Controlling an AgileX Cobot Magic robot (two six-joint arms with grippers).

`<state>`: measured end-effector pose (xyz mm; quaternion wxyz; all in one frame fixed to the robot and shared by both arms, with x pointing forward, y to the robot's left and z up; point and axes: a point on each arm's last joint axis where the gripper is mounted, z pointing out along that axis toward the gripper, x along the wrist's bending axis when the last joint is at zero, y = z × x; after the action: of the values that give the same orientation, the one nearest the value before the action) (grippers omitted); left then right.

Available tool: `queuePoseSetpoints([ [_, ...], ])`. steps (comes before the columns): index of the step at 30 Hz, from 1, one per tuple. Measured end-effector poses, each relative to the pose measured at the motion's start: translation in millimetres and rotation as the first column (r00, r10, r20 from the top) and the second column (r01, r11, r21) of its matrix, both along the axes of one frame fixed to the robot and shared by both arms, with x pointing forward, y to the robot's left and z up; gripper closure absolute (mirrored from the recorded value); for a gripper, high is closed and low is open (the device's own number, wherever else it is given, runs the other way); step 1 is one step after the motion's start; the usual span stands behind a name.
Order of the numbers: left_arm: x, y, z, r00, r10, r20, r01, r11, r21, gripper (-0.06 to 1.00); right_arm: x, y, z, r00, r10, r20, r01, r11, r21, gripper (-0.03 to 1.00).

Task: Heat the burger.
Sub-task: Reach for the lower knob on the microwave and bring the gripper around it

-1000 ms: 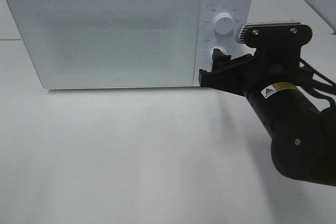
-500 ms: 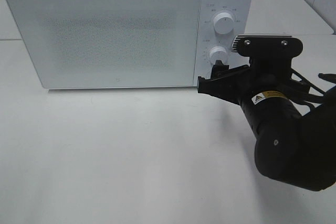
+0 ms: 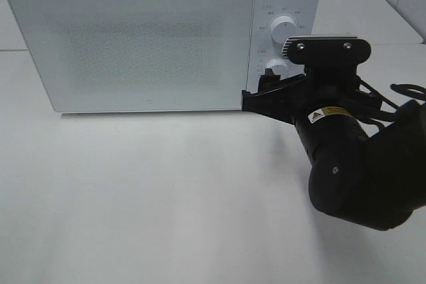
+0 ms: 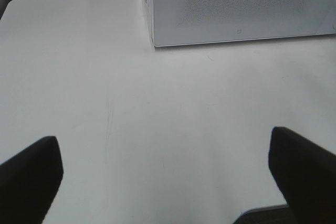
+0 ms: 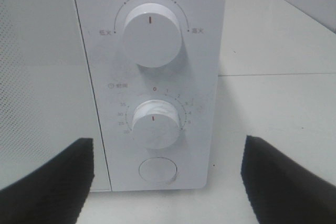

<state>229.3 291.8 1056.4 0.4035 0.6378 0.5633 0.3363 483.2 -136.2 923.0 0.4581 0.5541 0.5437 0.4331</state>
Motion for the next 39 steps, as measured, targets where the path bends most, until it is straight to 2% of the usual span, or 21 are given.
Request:
queuePoseSetpoints([
  [4, 0, 0, 0, 1.0, 0.0, 0.0, 0.0, 1.0, 0.0, -0.05, 9, 9, -8, 1.0, 0.007, -0.008, -0.007, 0.999, -0.037, 0.21],
  [9, 0, 0, 0, 1.0, 0.0, 0.0, 0.0, 1.0, 0.0, -0.05, 17, 17, -13, 1.0, 0.008, -0.005, -0.008, 0.999, -0.042, 0.21],
  [39, 0, 0, 0, 1.0, 0.0, 0.0, 0.0, 1.0, 0.0, -0.05, 65, 16, -28, 0.998, -0.056, 0.025, 0.057, 0.998, -0.038, 0.21],
])
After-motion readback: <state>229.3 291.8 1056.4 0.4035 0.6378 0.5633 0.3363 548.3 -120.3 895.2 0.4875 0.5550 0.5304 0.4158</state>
